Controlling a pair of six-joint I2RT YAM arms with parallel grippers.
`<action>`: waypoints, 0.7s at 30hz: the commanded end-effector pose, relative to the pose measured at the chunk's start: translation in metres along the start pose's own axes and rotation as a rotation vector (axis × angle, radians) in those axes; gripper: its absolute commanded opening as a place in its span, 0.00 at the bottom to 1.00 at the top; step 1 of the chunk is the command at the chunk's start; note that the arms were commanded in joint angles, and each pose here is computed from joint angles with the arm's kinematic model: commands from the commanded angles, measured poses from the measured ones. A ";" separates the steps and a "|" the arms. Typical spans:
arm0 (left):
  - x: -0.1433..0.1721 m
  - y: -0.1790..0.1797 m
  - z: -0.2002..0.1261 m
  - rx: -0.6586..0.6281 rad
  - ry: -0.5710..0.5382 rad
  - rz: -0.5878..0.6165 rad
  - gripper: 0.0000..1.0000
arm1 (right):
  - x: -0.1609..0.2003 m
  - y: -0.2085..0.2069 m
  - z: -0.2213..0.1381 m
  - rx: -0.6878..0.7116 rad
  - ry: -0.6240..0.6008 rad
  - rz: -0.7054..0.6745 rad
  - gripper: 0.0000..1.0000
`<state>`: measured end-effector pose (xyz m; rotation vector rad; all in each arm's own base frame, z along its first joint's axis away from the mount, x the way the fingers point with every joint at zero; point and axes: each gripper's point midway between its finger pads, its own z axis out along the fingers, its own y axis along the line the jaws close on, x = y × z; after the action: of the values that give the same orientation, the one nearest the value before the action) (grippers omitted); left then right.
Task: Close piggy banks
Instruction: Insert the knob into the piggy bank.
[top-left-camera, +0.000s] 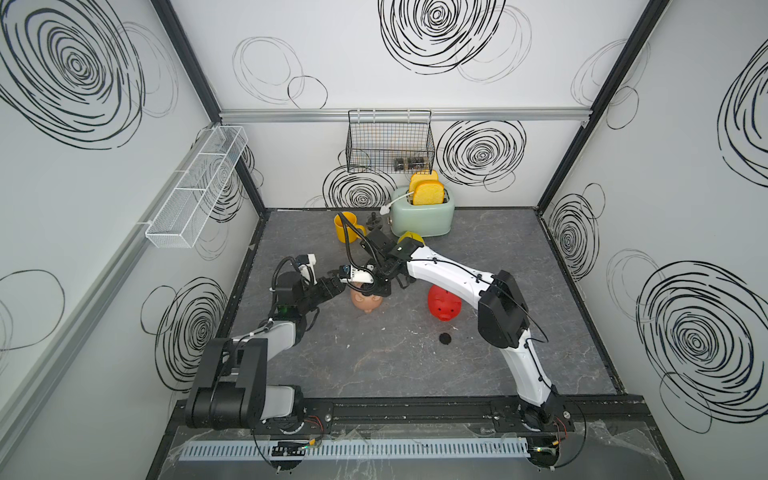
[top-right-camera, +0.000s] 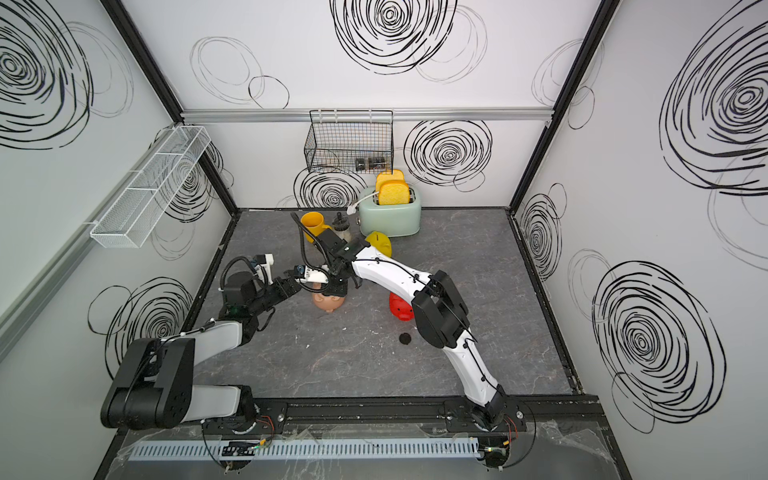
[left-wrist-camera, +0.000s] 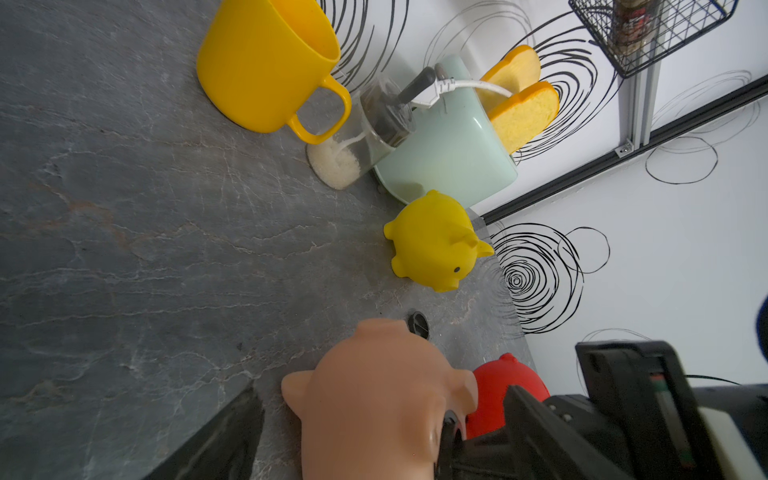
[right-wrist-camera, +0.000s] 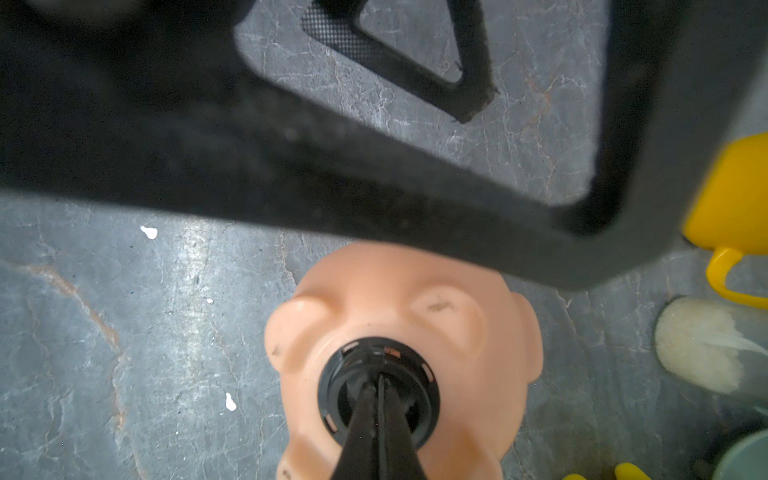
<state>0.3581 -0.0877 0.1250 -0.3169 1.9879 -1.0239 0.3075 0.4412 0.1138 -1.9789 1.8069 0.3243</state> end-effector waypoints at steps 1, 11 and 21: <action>-0.003 -0.005 0.002 0.022 -0.014 0.029 0.94 | 0.008 0.012 0.012 -0.046 0.045 -0.004 0.00; -0.002 -0.005 0.003 0.029 -0.006 0.025 0.94 | 0.009 0.014 0.017 -0.054 0.060 -0.004 0.00; 0.000 -0.008 0.006 0.055 0.003 0.030 0.95 | 0.013 0.015 0.021 -0.058 0.087 -0.001 0.00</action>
<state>0.3584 -0.0887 0.1155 -0.3269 2.0112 -1.0313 0.3082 0.4434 0.1112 -1.9856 1.8195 0.3178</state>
